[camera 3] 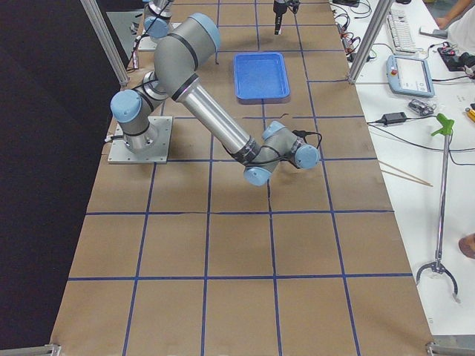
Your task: Assemble white blocks and place on blue tray
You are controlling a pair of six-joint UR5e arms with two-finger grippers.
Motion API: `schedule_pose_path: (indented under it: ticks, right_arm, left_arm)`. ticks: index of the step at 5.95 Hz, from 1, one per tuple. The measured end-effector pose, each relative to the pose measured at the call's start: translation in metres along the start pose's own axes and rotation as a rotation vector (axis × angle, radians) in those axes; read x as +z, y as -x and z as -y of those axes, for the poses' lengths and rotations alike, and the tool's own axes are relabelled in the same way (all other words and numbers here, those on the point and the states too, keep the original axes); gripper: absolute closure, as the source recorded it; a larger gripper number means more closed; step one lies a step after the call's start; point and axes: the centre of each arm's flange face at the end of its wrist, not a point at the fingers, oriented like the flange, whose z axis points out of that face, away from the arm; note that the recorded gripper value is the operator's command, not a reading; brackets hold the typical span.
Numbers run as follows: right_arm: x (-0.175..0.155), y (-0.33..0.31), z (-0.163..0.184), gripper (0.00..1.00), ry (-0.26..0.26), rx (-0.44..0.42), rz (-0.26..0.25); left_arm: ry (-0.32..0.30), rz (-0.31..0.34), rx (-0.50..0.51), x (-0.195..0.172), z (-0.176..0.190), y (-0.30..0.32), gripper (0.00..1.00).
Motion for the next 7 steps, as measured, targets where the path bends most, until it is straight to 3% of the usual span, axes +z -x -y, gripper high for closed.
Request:
schedule_pose_path:
  ticks: [2, 4, 6, 7]
  right_arm:
    - [0.0, 0.0, 0.0, 0.4, 0.002, -0.003, -0.001]
    - [-0.001, -0.001, 0.0, 0.6, 0.005, -0.008, -0.005]
    - [-0.002, -0.003, 0.003, 0.65, 0.01, -0.014, -0.006]
    - [-0.004, -0.005, 0.006, 0.67, 0.014, -0.013, -0.008]
  left_arm:
    - [-0.015, 0.001, 0.053, -0.014, -0.01, -0.129, 0.99]
    - [-0.025, 0.022, 0.113, -0.025, -0.033, -0.216, 1.0]
    - [-0.027, 0.087, 0.263, -0.027, -0.054, -0.262, 1.0]
    - [-0.02, 0.103, 0.422, -0.026, -0.061, -0.271, 1.0]
